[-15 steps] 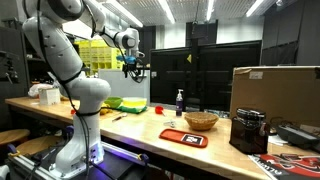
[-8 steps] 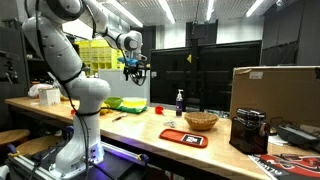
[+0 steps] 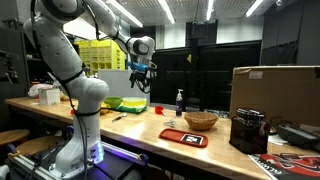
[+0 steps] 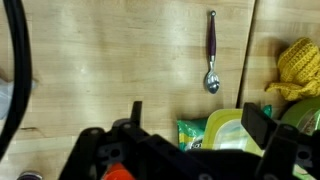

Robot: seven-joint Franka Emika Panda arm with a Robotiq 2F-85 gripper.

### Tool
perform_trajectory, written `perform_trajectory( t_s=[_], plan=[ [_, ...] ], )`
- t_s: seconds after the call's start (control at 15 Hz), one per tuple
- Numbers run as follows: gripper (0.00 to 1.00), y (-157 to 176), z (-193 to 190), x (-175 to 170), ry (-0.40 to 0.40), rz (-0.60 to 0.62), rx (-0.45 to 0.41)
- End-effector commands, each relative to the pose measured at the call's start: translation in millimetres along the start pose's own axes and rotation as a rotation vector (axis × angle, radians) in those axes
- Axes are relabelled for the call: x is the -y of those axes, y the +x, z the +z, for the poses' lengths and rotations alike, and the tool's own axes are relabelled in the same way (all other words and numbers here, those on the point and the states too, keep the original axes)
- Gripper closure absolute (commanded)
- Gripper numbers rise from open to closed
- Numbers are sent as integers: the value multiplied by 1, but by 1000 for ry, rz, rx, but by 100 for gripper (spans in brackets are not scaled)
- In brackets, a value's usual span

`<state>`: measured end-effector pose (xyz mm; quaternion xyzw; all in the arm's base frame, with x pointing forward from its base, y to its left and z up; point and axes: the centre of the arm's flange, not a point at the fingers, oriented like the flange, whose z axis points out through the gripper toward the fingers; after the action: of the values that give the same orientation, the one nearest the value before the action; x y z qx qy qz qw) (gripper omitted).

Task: Put the white object in the green bowl on the left.

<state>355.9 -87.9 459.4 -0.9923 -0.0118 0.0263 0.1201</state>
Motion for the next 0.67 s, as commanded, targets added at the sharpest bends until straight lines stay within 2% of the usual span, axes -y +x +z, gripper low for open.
perform_trajectory(
  t_s=[0.0,0.33,0.6],
  plan=[
    [0,0,0,0,0,0,0],
    [0,0,1,0,1,1,2],
    [0,3,17,-51,24,146,43]
  ],
)
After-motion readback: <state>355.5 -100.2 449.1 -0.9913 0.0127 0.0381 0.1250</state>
